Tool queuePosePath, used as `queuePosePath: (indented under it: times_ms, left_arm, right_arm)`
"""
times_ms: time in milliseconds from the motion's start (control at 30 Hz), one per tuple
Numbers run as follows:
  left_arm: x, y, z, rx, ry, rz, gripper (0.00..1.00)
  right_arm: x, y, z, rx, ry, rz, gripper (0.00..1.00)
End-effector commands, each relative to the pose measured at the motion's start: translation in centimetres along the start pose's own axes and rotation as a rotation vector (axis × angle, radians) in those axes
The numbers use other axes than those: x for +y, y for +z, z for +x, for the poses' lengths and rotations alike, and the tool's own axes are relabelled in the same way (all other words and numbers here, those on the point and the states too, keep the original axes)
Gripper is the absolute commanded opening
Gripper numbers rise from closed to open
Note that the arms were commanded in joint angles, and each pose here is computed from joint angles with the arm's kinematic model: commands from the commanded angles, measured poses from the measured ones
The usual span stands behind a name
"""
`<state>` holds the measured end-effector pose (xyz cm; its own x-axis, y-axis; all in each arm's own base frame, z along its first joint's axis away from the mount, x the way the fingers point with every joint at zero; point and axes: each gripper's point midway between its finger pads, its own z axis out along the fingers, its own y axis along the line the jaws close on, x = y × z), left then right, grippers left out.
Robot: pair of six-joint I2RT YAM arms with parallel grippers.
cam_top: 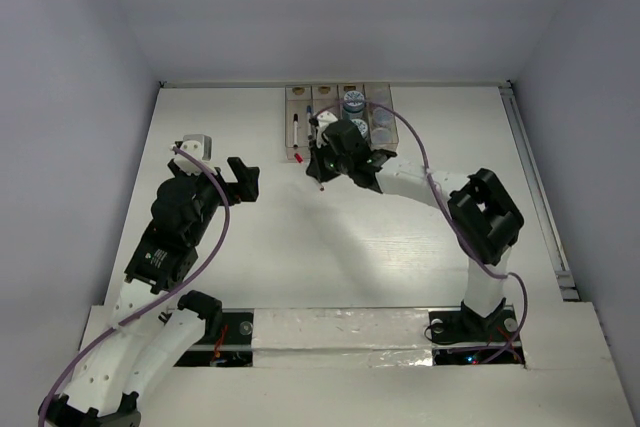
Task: Sort the stationery into containers
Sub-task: Pick up the pen from the center of the board, then place the pen in the storage box, then reset both arms
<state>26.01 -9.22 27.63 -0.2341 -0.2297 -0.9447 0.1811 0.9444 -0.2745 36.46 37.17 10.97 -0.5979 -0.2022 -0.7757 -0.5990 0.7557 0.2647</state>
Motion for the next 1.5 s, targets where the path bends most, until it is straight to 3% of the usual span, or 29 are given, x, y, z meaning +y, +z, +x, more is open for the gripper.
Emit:
queuePosePath:
  times_ms: [0, 300, 533, 567, 667, 700, 733, 800, 967, 1033, 1100, 1133, 1333, 1467]
  left_arm:
    - [-0.3, 0.0, -1.4, -0.059, 0.001, 0.017, 0.99]
    - [-0.3, 0.0, -1.3, -0.055, 0.000, 0.017, 0.99]
    - [-0.3, 0.1, -1.3, -0.054, 0.002, 0.015, 0.99]
    - [-0.3, 0.1, -1.4, -0.056, 0.001, 0.016, 0.99]
    - [-0.2, 0.1, -1.4, -0.056, 0.002, 0.011, 0.99]
    - [-0.2, 0.1, -1.4, -0.056, 0.002, 0.010, 0.99]
    - [-0.2, 0.1, -1.3, -0.055, 0.002, 0.008, 0.99]
    - [0.0, 0.2, -1.4, -0.058, 0.001, -0.003, 0.99]
    - [0.8, -0.3, -1.9, -0.082, -0.003, -0.043, 0.99]
    - [0.8, -0.4, -2.1, -0.088, -0.003, -0.045, 0.99]
    - [0.7, -0.7, -2.4, -0.101, -0.005, -0.038, 0.99]
    - [0.7, -0.7, -2.4, -0.102, -0.005, -0.037, 0.99]
    - [-0.2, -2.6, -4.7, -0.174, -0.036, 0.008, 0.99]
    - [-1.3, -6.4, -9.1, -0.320, -0.075, 0.064, 0.99]
  right_arm:
    - [1.6, -0.2, -8.3, -0.217, 0.025, -0.004, 0.00]
    - [-3.7, 5.0, -17.7, -0.441, 0.184, 0.192, 0.00]
    - [-6.4, 7.9, -17.2, -0.413, 0.229, 0.259, 0.01]
    - [-6.5, 7.9, -17.2, -0.417, 0.229, 0.262, 0.05]
    - [-7.1, 7.5, -18.0, -0.440, 0.229, 0.272, 0.49]
    - [-6.9, 7.2, -18.4, -0.446, 0.220, 0.270, 0.69]
    - [-6.8, 6.8, -19.0, -0.456, 0.214, 0.267, 0.76]
    - [-6.0, 5.2, -20.7, -0.489, 0.194, 0.246, 0.86]
    - [-4.4, -1.7, -23.1, -0.571, 0.152, 0.222, 0.88]
    - [-3.7, -6.4, -22.1, -0.604, 0.139, 0.208, 0.84]
    - [-3.5, -9.7, -21.0, -0.624, 0.123, 0.208, 0.75]
    - [-3.4, -12.9, -19.3, -0.628, 0.118, 0.215, 1.00]
    - [-4.1, -23.7, -12.4, -0.654, 0.111, 0.268, 1.00]
    - [-4.3, -31.5, -8.5, -0.742, 0.133, 0.276, 1.00]
